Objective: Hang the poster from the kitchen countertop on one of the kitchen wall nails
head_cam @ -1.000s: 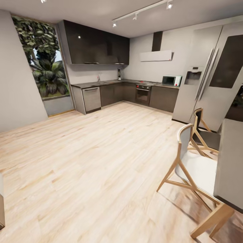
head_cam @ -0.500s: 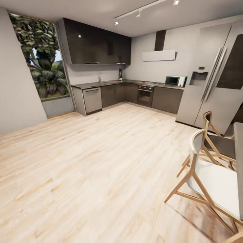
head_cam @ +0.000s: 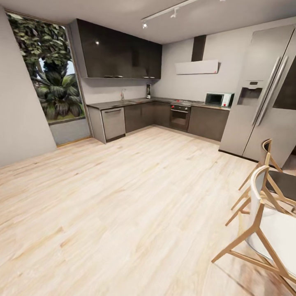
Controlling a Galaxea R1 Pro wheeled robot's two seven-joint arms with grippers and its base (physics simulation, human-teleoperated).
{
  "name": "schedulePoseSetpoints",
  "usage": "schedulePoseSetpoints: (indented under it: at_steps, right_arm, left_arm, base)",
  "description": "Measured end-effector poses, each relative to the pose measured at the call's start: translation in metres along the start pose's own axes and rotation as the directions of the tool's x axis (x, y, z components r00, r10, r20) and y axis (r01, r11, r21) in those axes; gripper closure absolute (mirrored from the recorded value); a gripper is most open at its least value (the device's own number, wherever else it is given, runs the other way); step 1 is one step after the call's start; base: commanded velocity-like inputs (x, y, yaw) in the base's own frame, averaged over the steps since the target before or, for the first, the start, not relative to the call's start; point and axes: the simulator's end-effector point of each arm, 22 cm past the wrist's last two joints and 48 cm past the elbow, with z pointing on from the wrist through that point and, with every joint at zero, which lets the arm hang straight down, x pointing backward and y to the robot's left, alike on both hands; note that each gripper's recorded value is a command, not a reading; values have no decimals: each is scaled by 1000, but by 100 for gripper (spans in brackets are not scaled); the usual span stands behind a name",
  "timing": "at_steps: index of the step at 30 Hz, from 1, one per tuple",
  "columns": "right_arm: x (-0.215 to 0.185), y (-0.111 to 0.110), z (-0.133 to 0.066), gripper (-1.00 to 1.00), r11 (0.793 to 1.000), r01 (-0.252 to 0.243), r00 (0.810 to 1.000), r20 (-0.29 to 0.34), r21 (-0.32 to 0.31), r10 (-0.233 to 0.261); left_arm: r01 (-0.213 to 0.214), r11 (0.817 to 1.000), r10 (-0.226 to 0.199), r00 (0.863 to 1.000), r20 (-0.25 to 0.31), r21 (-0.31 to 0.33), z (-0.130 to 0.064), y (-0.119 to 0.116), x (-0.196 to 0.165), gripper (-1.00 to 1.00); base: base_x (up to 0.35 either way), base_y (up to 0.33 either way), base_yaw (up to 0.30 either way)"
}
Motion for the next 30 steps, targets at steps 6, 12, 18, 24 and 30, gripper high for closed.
schedulePoseSetpoints:
  at_steps: [6, 12, 18, 24, 30]
  right_arm:
    - [0, -1, 0, -100, 1000, 0, 1000, 0, 1, 0]
    - [0, -1, 0, -100, 1000, -1, 1000, 0, 1, 1]
    - [0, -1, 0, -100, 1000, -3, 1000, 1, 2, 3]
    - [-1, -1, 0, -100, 1000, -8, 1000, 1, 3, 8]
    - [-1, -1, 0, -100, 1000, -11, 1000, 1, 4, 11]
  left_arm:
    - [0, 1000, 0, 1000, 0, 0, 0, 0, 0, -100]
    - [0, 1000, 0, 1000, 0, 0, 0, 0, 0, -100]
    - [0, 1000, 0, 1000, 0, 0, 0, 0, 0, -100]
    - [-4, 1000, 4, 1000, 1, -4, 0, 4, 0, -100]
    - [-5, 1000, 5, 1000, 1, -5, 0, 5, 0, -100]
  base:
    - [325, 125, 0]
    - [328, 110, 0]
    - [333, 91, 0]
    - [335, 79, 0]
    - [335, 78, 0]
